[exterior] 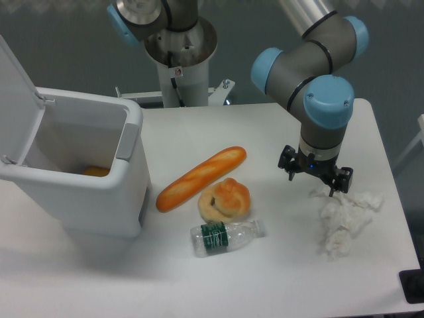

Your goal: Pick up the round bread

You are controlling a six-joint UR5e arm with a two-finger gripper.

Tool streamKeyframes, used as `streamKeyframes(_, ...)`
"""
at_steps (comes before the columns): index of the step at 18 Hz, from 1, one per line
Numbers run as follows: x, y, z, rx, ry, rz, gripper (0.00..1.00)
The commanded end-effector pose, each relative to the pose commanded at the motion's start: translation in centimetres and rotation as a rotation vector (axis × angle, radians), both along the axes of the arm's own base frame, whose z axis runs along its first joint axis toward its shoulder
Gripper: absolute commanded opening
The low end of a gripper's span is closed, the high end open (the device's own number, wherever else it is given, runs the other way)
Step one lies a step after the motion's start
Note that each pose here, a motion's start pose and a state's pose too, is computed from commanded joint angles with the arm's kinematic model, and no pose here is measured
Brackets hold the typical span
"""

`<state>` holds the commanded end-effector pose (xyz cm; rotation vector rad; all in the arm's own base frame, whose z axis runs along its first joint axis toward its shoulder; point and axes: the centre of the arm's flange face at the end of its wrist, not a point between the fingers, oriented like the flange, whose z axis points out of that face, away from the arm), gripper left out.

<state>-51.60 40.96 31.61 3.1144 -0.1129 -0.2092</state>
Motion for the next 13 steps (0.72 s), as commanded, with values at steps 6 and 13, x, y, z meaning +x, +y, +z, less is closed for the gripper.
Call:
streamKeyframes(6, 0.4, 0.1, -1.1, -0.004, -0.011, 0.006, 1.00)
streamKeyframes(13, 2.0, 0.6, -5.7, 0.027, -0.100, 0.004, 1.00)
